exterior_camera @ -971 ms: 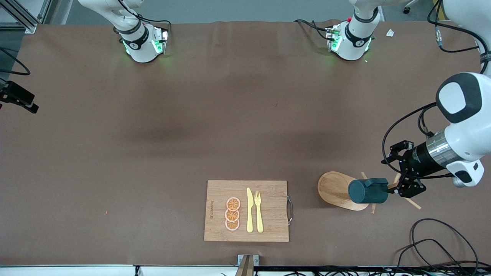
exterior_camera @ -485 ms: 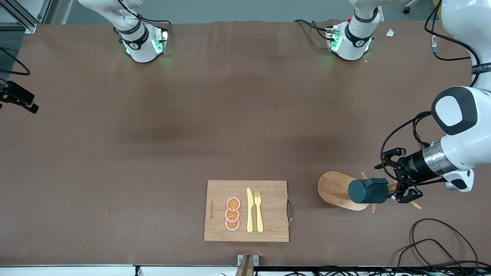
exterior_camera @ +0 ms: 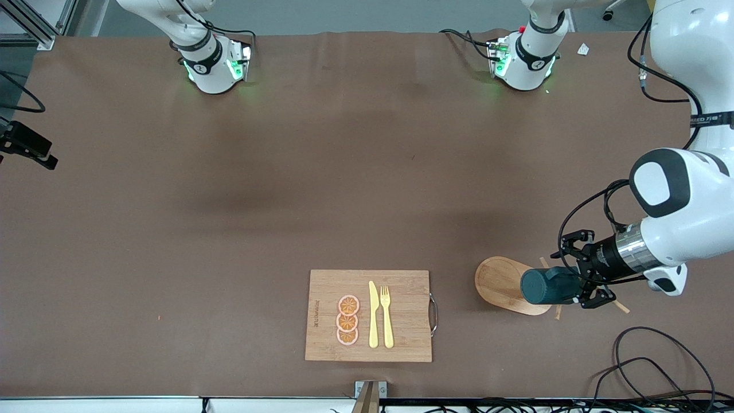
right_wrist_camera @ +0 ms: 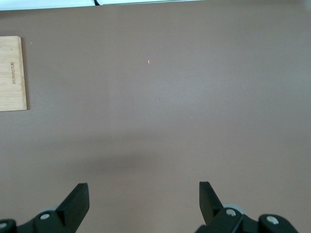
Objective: Transfer cup from left to right arm and place
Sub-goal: 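Lower the left gripper around the teal mug and close it, then lift the teal mug off the mug tree with the left gripper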
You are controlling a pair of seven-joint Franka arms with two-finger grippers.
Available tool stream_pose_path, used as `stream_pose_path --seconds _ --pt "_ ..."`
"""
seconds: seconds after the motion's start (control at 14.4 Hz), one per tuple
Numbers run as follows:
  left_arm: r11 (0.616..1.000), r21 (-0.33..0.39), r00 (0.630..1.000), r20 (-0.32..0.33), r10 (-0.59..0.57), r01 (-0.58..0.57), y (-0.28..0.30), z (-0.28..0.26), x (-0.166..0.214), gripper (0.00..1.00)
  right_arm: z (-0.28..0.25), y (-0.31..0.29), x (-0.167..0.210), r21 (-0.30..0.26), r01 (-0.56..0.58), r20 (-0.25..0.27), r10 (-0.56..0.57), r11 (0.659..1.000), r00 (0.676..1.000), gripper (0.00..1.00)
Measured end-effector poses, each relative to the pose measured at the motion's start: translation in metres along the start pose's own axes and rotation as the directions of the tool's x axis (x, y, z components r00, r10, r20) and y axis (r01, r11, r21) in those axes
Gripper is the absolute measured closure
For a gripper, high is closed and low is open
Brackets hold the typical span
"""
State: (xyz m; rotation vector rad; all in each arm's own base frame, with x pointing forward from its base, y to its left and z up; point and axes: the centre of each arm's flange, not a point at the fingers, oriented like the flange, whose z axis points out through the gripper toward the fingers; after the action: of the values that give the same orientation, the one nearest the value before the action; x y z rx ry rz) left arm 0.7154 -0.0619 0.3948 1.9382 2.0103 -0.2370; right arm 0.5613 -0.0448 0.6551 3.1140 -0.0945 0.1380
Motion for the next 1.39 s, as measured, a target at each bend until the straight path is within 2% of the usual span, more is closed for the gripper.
stream_pose_path --seconds 0.83,0.97,1.04,1.11,1.18,1.39 --pt "1.000 -0.011 1.000 -0.001 0.014 -0.014 0.003 0.022 -0.002 0.00 0.000 0.000 0.000 0.000 0.000 0.000 0.000 1.000 1.000 0.00" --pt "1.000 -0.025 1.000 -0.001 0.017 -0.017 0.005 0.024 -0.002 0.03 0.000 0.000 0.000 0.000 0.000 0.000 0.000 1.000 1.000 0.00" --pt "0.999 -0.027 1.000 0.000 0.020 -0.020 0.005 0.024 -0.003 0.10 0.000 0.000 0.000 0.000 0.001 0.000 -0.001 1.000 1.000 0.00" --pt "0.999 -0.029 1.000 0.000 0.022 -0.022 0.005 0.025 -0.004 0.10 0.000 -0.001 0.000 0.000 0.001 -0.001 -0.001 1.000 1.000 0.00" --pt "0.999 -0.032 1.000 0.000 0.023 -0.023 0.006 0.024 -0.005 0.15 0.000 -0.001 0.000 0.000 0.002 -0.001 -0.002 1.000 1.000 0.00" --pt "0.999 -0.039 1.000 0.002 0.029 -0.028 0.007 0.023 -0.009 0.15 0.000 -0.001 0.000 0.000 0.003 -0.001 -0.003 1.000 1.000 0.00"
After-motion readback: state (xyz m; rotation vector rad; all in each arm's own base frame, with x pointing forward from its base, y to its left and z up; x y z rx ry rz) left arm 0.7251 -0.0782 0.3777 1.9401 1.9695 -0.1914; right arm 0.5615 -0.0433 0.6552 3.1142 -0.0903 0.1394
